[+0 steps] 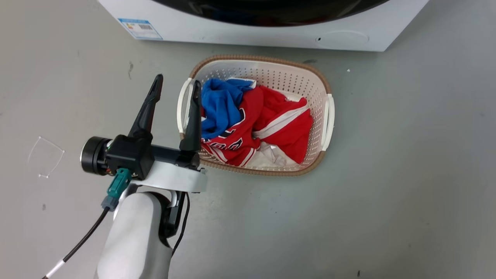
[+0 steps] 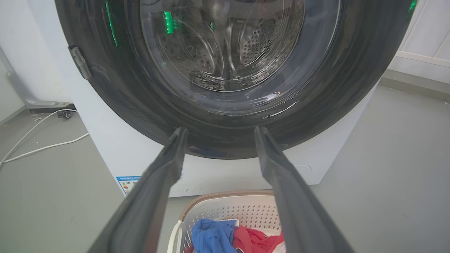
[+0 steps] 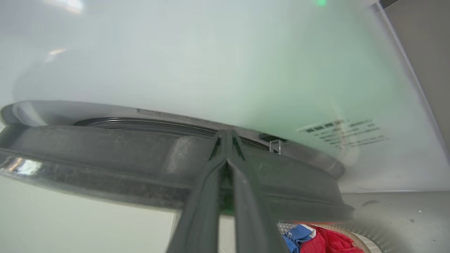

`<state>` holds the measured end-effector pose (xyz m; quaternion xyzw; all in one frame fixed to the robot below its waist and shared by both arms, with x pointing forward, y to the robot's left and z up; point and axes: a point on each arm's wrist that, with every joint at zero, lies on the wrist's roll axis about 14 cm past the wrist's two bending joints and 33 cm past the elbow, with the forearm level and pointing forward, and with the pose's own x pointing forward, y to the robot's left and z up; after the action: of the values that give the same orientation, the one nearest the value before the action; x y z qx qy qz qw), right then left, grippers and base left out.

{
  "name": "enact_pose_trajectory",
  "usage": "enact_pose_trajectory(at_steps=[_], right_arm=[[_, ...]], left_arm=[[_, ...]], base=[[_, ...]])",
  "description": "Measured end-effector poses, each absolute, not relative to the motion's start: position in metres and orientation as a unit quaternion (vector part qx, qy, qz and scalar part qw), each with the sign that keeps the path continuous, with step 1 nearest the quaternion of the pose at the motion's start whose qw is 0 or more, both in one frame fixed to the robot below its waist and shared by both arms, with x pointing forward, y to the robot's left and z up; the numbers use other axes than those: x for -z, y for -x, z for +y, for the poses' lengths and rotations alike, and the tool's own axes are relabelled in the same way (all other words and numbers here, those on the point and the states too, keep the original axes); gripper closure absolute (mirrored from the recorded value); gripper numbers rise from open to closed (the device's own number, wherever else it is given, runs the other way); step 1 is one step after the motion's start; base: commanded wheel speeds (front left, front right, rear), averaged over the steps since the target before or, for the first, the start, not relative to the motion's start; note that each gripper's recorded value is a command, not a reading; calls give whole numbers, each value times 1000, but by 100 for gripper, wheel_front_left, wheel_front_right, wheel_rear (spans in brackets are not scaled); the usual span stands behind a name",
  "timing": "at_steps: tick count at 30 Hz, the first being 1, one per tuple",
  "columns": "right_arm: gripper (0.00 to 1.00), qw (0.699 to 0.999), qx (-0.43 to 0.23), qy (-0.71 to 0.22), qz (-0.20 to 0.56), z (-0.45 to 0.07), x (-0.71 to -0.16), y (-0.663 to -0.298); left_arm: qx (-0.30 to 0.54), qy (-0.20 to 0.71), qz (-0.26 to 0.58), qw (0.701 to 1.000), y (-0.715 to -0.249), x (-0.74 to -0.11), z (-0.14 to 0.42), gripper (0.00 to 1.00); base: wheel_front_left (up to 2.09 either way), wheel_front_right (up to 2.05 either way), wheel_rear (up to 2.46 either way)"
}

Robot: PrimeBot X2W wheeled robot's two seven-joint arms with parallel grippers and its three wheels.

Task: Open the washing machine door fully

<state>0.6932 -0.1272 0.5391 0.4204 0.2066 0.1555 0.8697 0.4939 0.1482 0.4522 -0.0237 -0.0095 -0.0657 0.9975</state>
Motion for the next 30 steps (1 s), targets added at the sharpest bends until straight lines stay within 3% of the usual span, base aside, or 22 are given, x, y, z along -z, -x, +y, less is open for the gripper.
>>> enact_pose_trajectory(at_steps=[12,30], right_arm=[[100,850,-195,-418,255,-115,-533,-689],[100,784,-282,-378,404,-85,-518,-604]], left_arm=[[62,33,-4,997,-498,-446,146,0],[75,36,-23,996,-487,-469,136,0]], base=[[0,0,0],[0,0,0]])
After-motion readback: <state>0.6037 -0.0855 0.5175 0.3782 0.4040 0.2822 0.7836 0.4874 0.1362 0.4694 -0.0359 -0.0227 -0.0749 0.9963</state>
